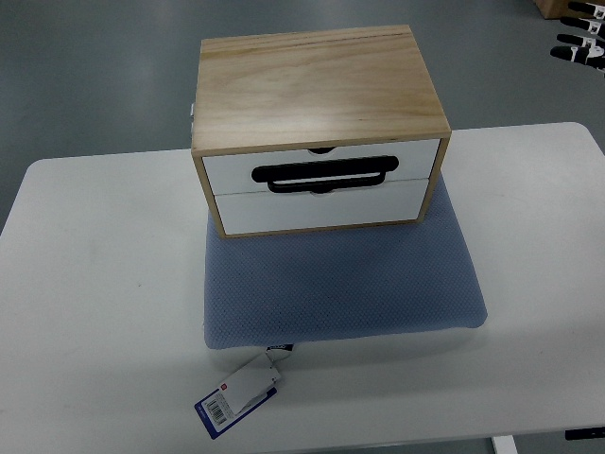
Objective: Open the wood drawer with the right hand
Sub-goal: 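Swing the right hand over the cabinet toward the upper drawer handle, then hook the right hand fingers around the black bar handle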
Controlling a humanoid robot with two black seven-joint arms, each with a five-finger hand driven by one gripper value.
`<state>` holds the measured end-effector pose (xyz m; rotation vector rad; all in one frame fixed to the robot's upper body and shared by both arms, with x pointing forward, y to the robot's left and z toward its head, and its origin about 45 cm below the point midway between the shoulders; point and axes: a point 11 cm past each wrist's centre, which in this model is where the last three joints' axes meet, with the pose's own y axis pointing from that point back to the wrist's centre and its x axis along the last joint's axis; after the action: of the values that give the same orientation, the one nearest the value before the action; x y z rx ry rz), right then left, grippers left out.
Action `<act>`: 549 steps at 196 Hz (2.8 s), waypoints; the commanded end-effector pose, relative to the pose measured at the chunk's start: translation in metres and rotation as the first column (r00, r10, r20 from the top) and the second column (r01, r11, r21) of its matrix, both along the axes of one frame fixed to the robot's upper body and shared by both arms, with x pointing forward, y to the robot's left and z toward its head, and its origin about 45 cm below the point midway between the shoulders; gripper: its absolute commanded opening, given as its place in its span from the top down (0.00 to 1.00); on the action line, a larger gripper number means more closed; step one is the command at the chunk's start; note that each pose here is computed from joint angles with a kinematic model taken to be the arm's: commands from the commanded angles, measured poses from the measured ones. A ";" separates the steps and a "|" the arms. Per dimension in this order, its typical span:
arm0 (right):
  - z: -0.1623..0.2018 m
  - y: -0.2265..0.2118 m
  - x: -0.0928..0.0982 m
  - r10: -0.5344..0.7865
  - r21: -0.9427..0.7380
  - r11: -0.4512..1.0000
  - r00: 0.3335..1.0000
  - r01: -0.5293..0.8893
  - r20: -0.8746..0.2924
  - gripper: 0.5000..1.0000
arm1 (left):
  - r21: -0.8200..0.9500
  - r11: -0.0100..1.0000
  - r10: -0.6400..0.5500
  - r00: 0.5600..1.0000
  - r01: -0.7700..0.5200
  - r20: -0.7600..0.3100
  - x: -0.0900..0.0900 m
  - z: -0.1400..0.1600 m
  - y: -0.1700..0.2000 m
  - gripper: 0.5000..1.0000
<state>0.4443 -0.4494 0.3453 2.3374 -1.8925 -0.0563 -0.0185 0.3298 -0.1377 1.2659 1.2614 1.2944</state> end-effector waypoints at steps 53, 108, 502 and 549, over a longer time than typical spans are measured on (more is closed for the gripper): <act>0.053 0.009 -0.005 0.213 -0.151 0.964 0.976 -0.218 -0.046 0.13 | 0.000 1.000 0.000 1.000 0.000 0.000 0.000 0.000 0.000 0.00; 0.087 0.070 -0.004 0.399 -0.246 0.879 0.912 -0.409 -0.092 0.14 | 0.000 1.000 0.000 1.000 0.000 0.000 0.000 0.000 0.000 0.00; 0.034 0.335 -0.042 0.510 -0.570 0.227 0.595 -0.789 -0.621 0.16 | 0.000 1.000 0.000 1.000 0.000 0.000 0.000 0.000 0.000 0.00; 0.021 0.334 -0.038 0.486 -0.575 0.271 0.625 -0.772 -0.611 0.16 | 0.000 1.000 0.000 1.000 0.000 0.000 0.000 0.000 0.000 0.00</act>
<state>0.4041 -0.1138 0.3728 1.9924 -0.3974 0.4184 -0.0185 0.3298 -0.1377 1.2660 1.2613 1.2944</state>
